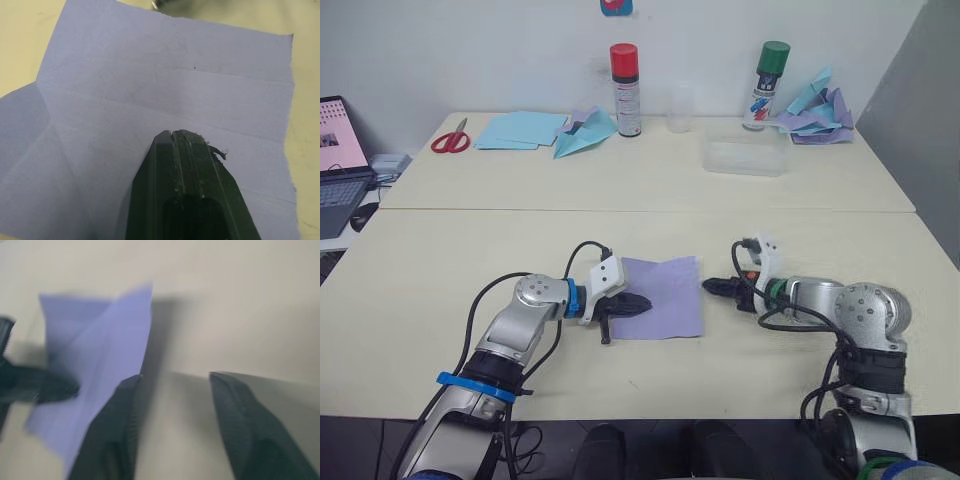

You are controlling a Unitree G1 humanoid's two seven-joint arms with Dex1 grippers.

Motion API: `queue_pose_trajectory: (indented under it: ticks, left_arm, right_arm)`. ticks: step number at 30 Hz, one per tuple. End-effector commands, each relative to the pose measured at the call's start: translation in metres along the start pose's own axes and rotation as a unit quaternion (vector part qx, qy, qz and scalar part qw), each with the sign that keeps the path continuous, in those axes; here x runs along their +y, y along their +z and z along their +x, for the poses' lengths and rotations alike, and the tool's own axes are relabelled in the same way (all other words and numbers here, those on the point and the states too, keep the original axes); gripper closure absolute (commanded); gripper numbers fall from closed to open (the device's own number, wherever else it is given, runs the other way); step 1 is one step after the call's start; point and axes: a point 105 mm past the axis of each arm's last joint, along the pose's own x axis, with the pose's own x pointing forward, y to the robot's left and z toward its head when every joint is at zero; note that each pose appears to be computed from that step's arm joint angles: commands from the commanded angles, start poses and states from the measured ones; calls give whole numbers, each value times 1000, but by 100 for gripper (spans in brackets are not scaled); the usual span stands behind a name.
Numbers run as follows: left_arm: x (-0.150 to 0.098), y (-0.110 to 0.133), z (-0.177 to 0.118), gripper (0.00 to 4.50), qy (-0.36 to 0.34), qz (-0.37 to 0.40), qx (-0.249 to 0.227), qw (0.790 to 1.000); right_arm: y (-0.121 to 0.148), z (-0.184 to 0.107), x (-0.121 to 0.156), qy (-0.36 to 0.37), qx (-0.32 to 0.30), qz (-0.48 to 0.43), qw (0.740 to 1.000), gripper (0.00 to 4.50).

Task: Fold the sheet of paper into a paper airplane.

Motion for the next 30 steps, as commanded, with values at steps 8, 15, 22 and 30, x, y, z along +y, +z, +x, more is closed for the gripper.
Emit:
queue_pose_trajectory:
  ticks: [8,15,22,30]
  left_arm:
    - [-7,-26,6,450,10,-39,33,999]
    - [-8,-23,4,450,30,-57,16,998]
    - [38,-15,-10,450,201,-153,-48,967]
    - [75,-24,-37,450,341,-225,-95,908]
  right_arm:
    - [7,36,71,123,-99,-196,968,340]
    - [-53,57,55,96,-9,-247,964,447]
    - [-74,59,39,81,39,-257,962,447]
    - [-78,58,40,93,47,-258,961,447]
